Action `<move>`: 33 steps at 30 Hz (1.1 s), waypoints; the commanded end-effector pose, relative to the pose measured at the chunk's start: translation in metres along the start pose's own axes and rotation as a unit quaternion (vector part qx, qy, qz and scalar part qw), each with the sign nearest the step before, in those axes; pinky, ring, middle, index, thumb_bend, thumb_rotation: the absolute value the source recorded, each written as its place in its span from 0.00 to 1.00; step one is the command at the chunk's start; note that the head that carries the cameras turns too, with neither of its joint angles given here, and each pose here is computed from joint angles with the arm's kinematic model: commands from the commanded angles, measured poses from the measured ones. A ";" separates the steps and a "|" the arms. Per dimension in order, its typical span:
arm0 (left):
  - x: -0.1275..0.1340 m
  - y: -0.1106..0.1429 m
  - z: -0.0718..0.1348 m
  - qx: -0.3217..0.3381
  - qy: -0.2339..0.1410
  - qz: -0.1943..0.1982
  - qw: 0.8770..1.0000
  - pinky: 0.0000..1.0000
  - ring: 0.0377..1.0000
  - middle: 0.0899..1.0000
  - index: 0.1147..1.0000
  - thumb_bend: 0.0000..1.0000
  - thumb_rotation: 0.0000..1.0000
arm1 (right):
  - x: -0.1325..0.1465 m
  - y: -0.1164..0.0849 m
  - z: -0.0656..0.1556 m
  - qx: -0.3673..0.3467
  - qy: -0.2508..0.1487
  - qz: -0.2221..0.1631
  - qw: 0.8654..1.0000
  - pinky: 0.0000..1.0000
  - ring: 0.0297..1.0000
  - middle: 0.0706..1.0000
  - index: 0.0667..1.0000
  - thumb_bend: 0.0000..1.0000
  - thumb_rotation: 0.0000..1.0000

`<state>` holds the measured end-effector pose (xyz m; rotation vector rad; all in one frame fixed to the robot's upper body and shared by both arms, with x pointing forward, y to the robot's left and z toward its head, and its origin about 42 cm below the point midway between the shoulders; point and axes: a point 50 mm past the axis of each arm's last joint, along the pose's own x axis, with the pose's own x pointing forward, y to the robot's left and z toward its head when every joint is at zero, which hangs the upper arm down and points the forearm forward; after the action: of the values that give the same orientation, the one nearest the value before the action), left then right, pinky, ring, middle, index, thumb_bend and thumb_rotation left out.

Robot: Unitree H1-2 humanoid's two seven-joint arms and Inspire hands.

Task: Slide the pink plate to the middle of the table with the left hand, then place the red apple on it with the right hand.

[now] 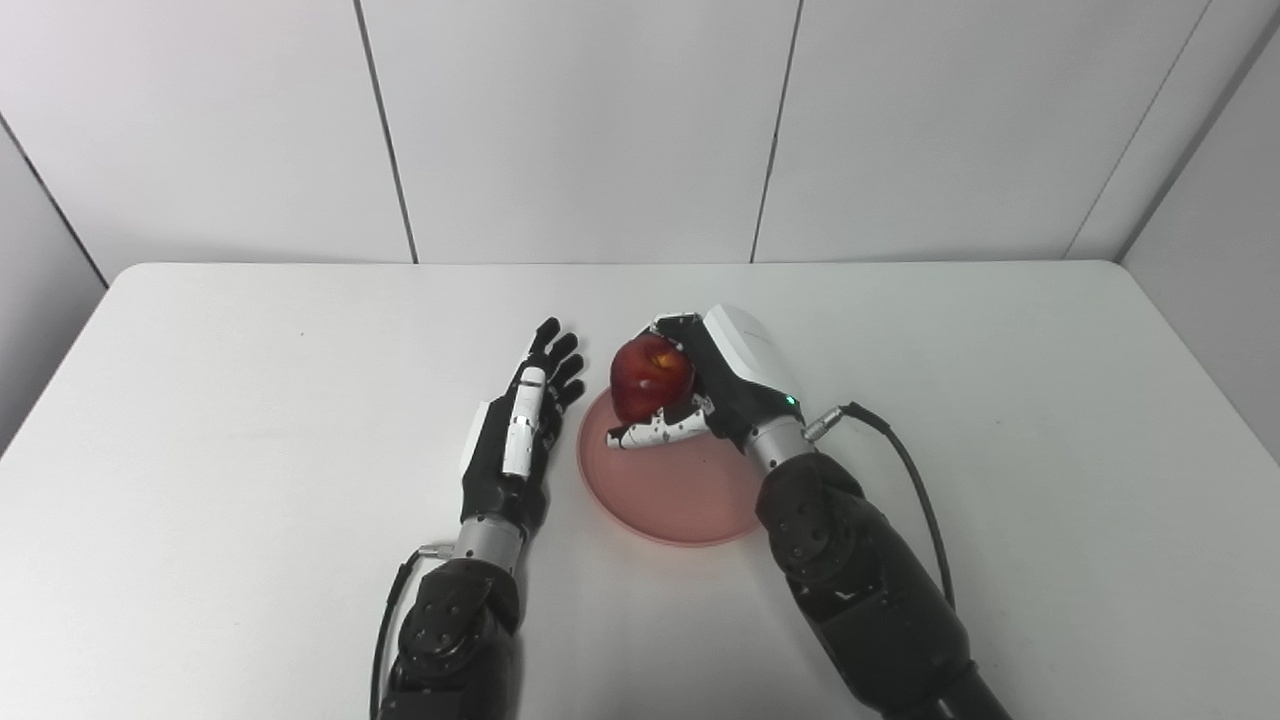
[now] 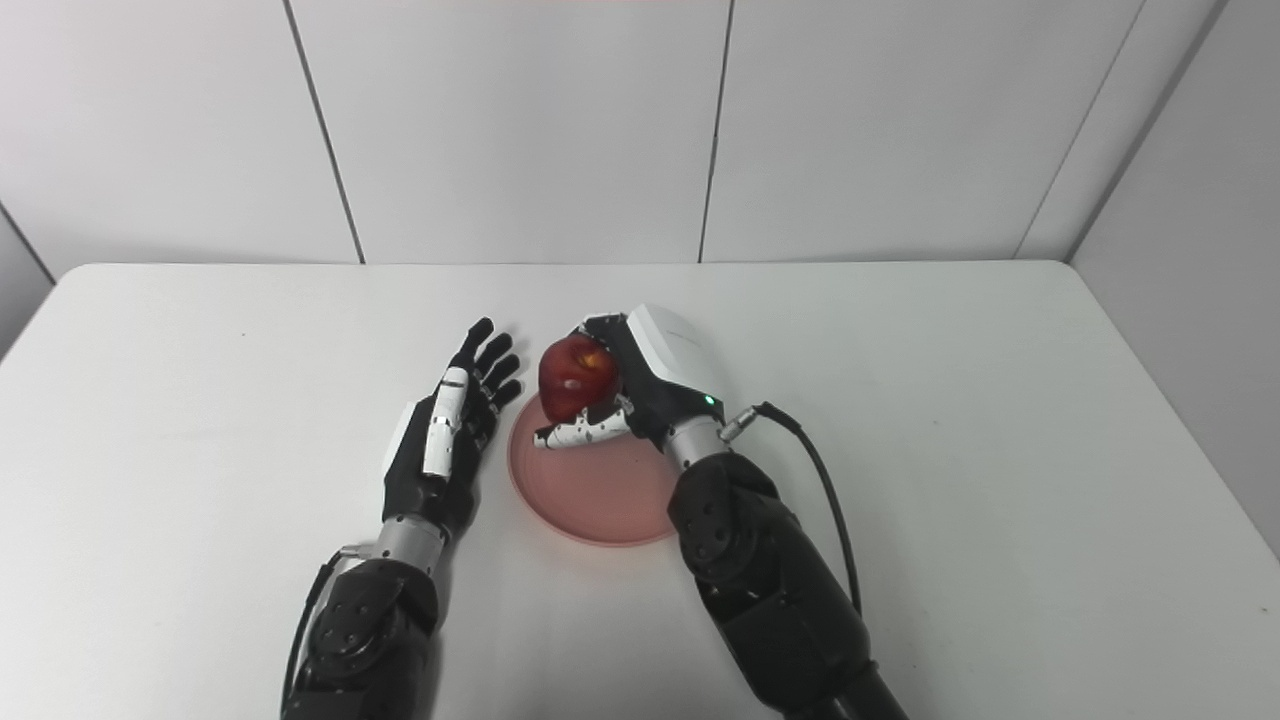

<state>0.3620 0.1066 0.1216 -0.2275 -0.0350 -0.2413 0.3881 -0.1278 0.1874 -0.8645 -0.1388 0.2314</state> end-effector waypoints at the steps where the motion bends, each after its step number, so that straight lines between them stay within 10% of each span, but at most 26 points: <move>1: -0.008 -0.002 -0.016 -0.005 0.036 0.013 0.999 0.93 0.93 0.94 0.92 0.36 1.00 | 0.004 -0.011 0.015 -0.006 -0.049 -0.024 0.998 0.26 0.33 0.41 0.45 0.52 0.14; 33: -0.007 -0.003 -0.014 -0.007 0.040 0.012 0.999 0.93 0.94 0.94 0.92 0.37 1.00 | -0.010 0.007 -0.004 -0.075 -0.040 -0.044 0.995 0.24 0.32 0.41 0.45 0.52 0.15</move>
<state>0.3609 0.1047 0.1221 -0.2293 -0.0333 -0.2323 0.3774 -0.1254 0.1713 -0.9730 -0.2128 0.1917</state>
